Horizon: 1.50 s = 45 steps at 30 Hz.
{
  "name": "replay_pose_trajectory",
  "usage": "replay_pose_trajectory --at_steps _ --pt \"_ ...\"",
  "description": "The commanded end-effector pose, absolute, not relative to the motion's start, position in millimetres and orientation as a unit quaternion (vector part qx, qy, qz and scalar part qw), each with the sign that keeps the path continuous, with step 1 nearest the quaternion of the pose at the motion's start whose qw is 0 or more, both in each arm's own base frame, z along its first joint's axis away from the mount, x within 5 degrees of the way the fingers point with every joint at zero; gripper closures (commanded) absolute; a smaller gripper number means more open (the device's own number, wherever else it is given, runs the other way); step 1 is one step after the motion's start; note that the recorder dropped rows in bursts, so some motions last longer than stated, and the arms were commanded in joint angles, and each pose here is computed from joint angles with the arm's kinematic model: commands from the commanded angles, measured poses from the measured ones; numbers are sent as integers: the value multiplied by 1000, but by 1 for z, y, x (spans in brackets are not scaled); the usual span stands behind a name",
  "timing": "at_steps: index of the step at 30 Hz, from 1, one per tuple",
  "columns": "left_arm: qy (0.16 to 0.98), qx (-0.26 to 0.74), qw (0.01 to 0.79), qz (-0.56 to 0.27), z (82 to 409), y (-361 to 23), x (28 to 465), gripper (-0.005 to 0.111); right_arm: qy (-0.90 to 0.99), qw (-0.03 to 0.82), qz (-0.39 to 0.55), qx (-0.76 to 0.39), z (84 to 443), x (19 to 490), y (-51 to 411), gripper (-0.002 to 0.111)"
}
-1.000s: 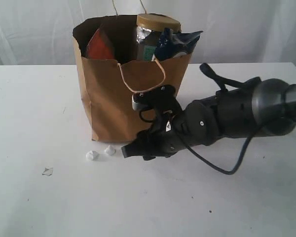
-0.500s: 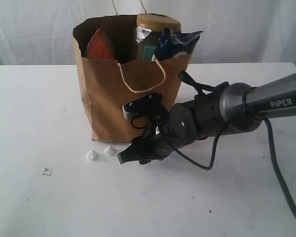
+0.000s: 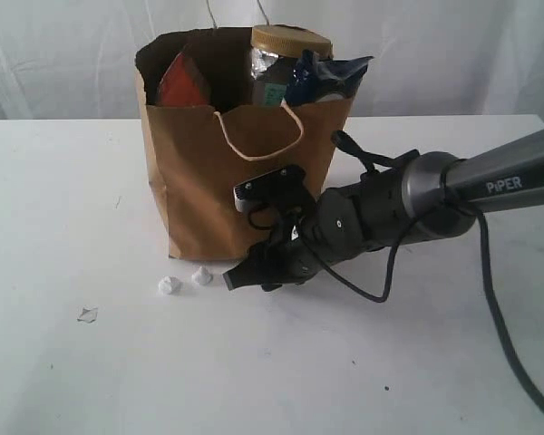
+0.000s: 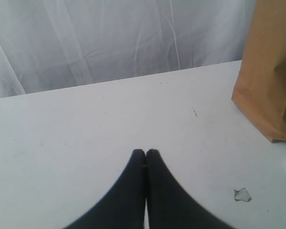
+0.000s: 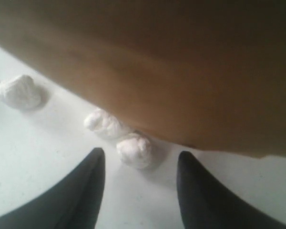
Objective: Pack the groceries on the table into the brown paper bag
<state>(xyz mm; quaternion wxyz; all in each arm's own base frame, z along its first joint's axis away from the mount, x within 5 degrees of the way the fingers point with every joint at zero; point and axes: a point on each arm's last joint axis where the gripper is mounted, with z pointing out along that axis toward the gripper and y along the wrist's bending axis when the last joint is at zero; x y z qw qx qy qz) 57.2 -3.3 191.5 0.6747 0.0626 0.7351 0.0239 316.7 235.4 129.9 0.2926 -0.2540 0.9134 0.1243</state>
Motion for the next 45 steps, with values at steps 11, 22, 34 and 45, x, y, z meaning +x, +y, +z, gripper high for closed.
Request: replay_pose_trajectory --at_steps 11,22,34,45 --pt "732 58 678 22 191 -3 57 107 915 287 120 -257 123 325 239 82" --pt "732 58 678 22 191 -3 57 107 920 272 116 -259 113 325 238 108" --pt "732 58 678 22 191 -3 57 107 921 275 120 -250 136 299 220 108" --pt "732 58 678 22 191 -3 57 107 897 335 153 -243 225 243 181 108"
